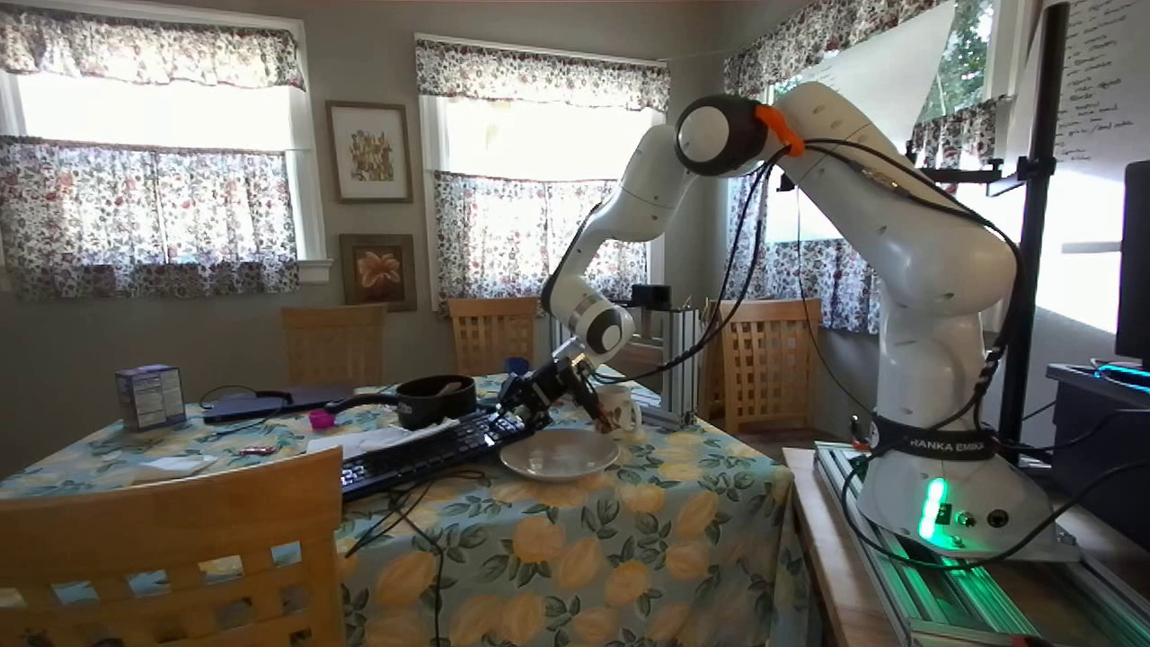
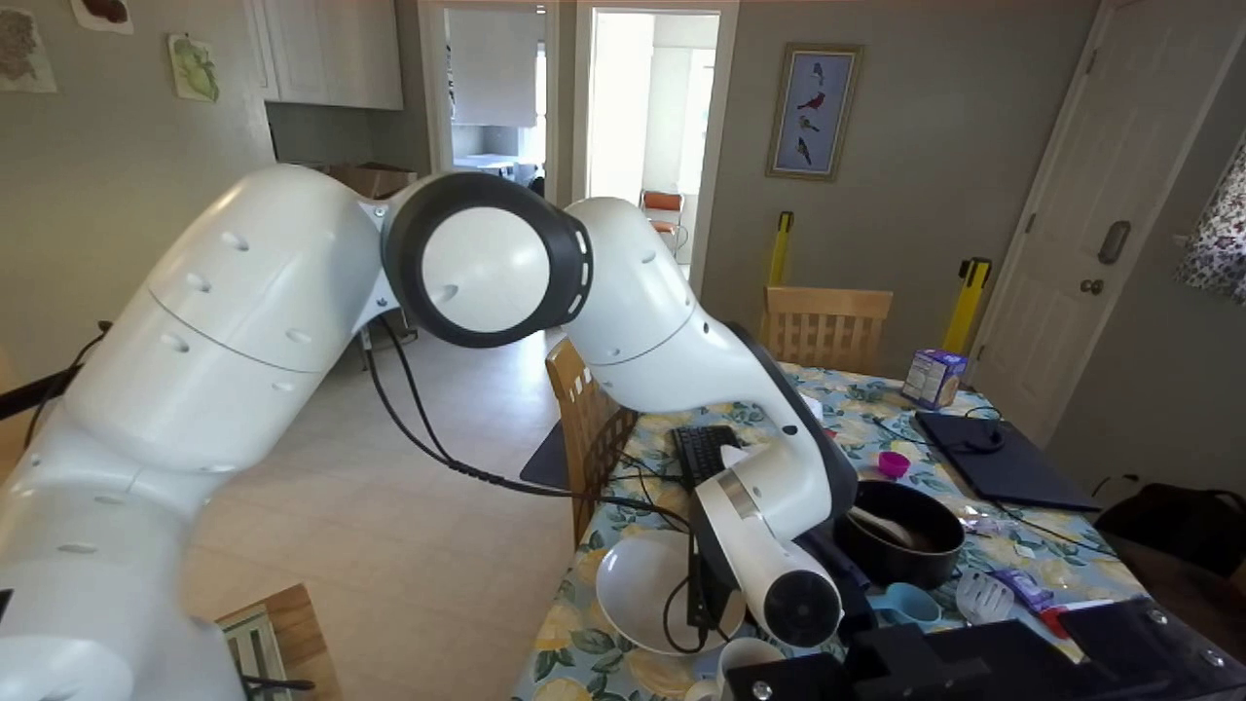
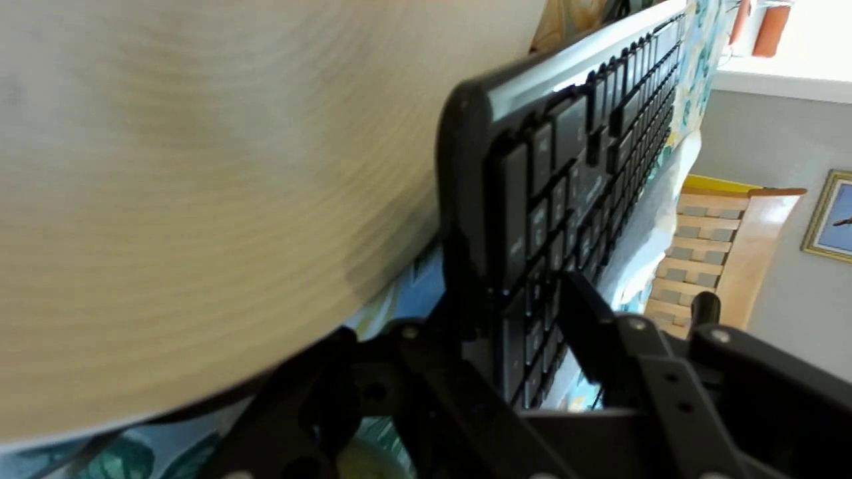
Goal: Pick up the computer keyboard and put it on top of the pot
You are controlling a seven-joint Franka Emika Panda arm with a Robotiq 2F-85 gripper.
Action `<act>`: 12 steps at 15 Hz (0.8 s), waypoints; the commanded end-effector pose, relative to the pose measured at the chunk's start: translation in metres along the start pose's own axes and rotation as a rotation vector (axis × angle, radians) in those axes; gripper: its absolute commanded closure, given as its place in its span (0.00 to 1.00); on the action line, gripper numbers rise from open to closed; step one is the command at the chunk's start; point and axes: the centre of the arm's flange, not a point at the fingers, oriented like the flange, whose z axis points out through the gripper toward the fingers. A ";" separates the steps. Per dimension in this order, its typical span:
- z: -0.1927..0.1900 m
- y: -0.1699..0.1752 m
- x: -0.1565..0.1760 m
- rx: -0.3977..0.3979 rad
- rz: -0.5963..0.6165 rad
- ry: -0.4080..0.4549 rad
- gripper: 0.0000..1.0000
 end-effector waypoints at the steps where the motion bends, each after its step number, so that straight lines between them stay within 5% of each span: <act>1: -0.008 -0.014 0.000 0.040 0.000 -0.030 0.61; 12: -0.028 -0.044 -0.005 0.094 -0.026 -0.060 0.75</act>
